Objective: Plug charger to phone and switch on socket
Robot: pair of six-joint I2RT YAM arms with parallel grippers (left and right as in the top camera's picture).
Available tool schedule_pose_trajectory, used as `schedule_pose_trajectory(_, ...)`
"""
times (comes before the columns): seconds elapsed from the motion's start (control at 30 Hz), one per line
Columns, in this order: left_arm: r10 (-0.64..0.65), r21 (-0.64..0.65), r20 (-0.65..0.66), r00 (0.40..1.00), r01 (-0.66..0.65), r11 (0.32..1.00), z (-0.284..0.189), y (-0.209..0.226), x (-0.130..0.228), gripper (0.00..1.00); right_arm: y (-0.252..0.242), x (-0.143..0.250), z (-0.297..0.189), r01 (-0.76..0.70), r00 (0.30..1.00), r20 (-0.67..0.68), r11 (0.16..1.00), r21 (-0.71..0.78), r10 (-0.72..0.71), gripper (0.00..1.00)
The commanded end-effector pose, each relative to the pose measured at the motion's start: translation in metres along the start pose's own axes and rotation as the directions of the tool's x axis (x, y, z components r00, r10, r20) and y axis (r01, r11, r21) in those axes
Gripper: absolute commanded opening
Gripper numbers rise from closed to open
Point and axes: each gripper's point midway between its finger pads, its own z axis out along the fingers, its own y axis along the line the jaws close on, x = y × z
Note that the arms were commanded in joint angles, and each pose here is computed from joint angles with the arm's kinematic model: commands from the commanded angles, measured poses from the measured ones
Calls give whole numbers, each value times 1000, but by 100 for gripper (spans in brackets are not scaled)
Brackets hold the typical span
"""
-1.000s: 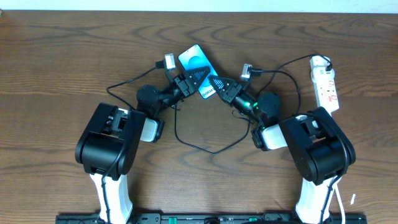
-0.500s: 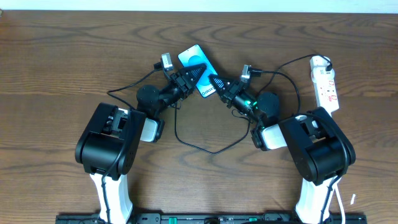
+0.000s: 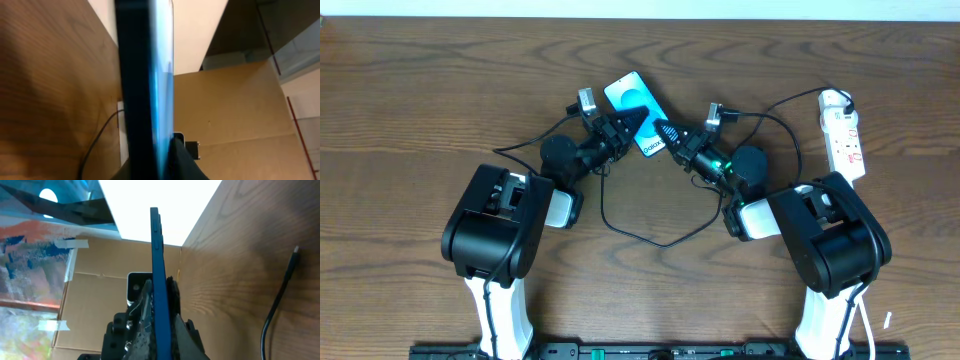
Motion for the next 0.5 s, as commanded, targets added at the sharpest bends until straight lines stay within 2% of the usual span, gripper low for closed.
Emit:
schedule_pose_trajectory(0.0, 50, 42, -9, 999, -50, 998, 3, -15, -2, 8, -3, -5, 1, 89, 996, 24, 996, 15, -89, 1)
schedule_pose_trajectory(0.17, 50, 43, -9, 999, -50, 998, 3, -15, -2, 7, -2, -2, 1, 136, 991, 6, 991, 11, -136, 1)
schedule_pose_trajectory(0.2, 50, 43, -9, 999, -50, 998, 3, -15, -2, 7, -2, -2, 1, 148, 989, 3, 989, 11, -148, 8)
schedule_pose_trajectory(0.27, 50, 42, -8, 999, -50, 998, 3, -15, -3, 7, -2, 0, 1, 172, 985, -7, 985, 7, -172, 39)
schedule_pose_trajectory(0.4, 25, 41, -6, 1000, -25, 999, 1, -14, -5, 7, -2, -1, -3, 213, 976, -36, 977, -3, -213, 61)
schedule_pose_trajectory(0.47, 8, 40, -12, 1000, -7, 999, 0, -14, -7, 7, -3, -4, -7, 227, 973, -53, 974, -10, -227, 68)
